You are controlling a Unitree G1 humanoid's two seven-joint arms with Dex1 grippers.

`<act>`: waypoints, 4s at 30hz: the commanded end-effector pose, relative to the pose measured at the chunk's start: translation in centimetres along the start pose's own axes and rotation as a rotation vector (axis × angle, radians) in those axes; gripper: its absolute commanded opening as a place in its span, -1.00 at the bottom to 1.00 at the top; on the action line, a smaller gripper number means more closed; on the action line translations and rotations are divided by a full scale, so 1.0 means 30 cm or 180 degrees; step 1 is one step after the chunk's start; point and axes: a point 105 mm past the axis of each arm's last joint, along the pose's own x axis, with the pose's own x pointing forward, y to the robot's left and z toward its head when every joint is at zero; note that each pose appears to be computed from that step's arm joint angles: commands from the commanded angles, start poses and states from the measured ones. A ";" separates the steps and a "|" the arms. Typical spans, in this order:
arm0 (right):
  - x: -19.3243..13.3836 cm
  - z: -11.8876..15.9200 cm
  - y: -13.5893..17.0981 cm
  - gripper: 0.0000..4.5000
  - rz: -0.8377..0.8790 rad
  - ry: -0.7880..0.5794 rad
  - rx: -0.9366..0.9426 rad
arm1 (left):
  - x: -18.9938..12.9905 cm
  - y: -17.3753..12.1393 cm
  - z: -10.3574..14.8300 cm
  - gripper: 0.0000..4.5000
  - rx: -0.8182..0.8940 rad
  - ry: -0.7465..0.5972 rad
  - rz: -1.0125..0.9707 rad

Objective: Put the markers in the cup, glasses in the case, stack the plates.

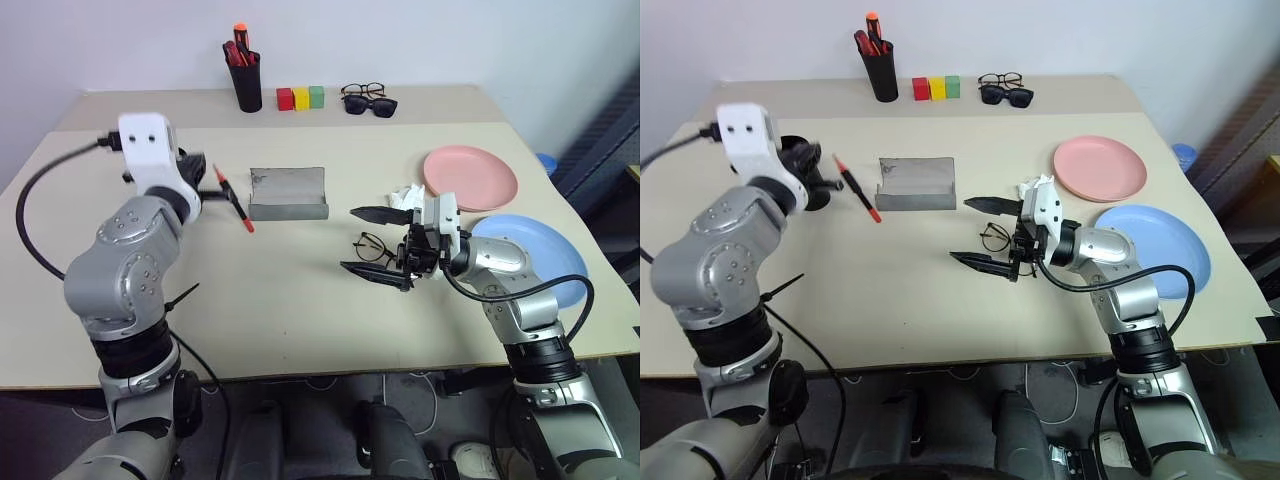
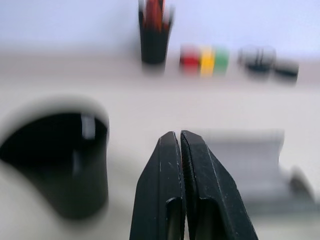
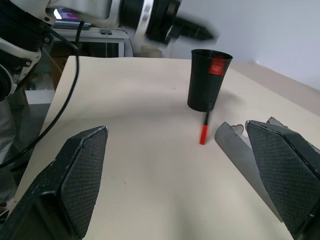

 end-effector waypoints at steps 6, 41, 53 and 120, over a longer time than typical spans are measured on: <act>0.010 0.046 -0.015 1.00 -0.0012 -0.0110 -0.0194 | 0.048 0.010 0.121 -0.97 0.0061 -0.0636 0.0167; -0.015 0.034 -0.005 1.00 -0.0248 -0.0070 -0.0168 | 0.132 0.011 -0.371 -0.28 0.0197 0.1778 0.0104; -0.013 0.028 0.004 1.00 -0.0250 -0.0073 -0.0133 | 0.160 -0.001 -0.436 -0.28 0.0136 0.2037 0.0183; 0.005 0.038 -0.032 1.00 -0.0399 -0.0277 -0.0180 | 0.228 0.138 -0.135 -0.99 0.1544 -0.1325 0.1707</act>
